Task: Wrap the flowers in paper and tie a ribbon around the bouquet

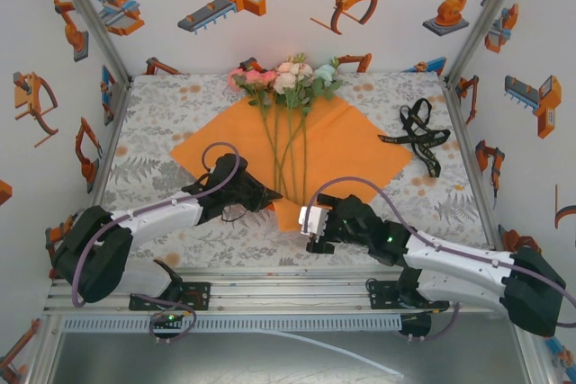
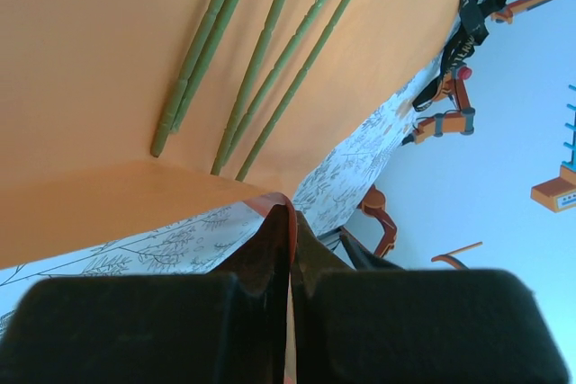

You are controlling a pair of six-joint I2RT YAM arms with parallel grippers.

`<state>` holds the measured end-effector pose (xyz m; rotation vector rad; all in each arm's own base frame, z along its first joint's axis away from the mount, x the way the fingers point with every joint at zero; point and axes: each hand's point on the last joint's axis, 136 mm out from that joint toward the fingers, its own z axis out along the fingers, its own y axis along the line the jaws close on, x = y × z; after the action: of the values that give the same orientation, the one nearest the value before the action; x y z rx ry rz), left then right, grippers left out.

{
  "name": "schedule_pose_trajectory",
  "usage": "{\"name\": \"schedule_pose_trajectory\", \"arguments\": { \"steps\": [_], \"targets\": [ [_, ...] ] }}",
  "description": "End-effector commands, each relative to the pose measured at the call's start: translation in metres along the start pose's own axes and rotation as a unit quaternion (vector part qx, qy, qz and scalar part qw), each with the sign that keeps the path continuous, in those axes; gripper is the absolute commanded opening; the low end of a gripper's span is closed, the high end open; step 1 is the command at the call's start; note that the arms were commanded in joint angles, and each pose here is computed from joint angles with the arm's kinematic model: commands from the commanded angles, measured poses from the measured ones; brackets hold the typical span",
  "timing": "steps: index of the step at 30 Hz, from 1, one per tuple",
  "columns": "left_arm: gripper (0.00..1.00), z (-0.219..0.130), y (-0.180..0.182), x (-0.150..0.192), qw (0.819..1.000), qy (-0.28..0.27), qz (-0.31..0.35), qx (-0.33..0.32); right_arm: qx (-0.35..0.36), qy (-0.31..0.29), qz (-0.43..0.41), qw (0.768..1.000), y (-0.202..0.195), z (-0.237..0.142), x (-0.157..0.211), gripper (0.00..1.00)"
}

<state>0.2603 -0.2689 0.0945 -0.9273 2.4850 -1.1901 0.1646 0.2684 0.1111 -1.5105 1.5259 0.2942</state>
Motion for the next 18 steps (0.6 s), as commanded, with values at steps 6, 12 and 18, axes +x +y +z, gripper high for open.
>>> {"name": "schedule_pose_trajectory", "arguments": {
  "steps": [6,12,18],
  "targets": [
    [0.19,-0.018,0.002,-0.014,0.999,-0.032,-0.014,0.012,0.041,-0.032,-0.015,0.999,-0.015,0.011,-0.015,0.56],
    [0.45,-0.052,-0.013,-0.041,0.987,-0.091,0.131,0.009,0.016,-0.027,0.029,0.999,-0.017,0.004,-0.013,0.12],
    [0.51,-0.098,-0.054,-0.014,0.799,-0.116,0.590,0.018,-0.044,-0.025,0.106,0.993,-0.028,-0.010,-0.013,0.00]
  ]
}}
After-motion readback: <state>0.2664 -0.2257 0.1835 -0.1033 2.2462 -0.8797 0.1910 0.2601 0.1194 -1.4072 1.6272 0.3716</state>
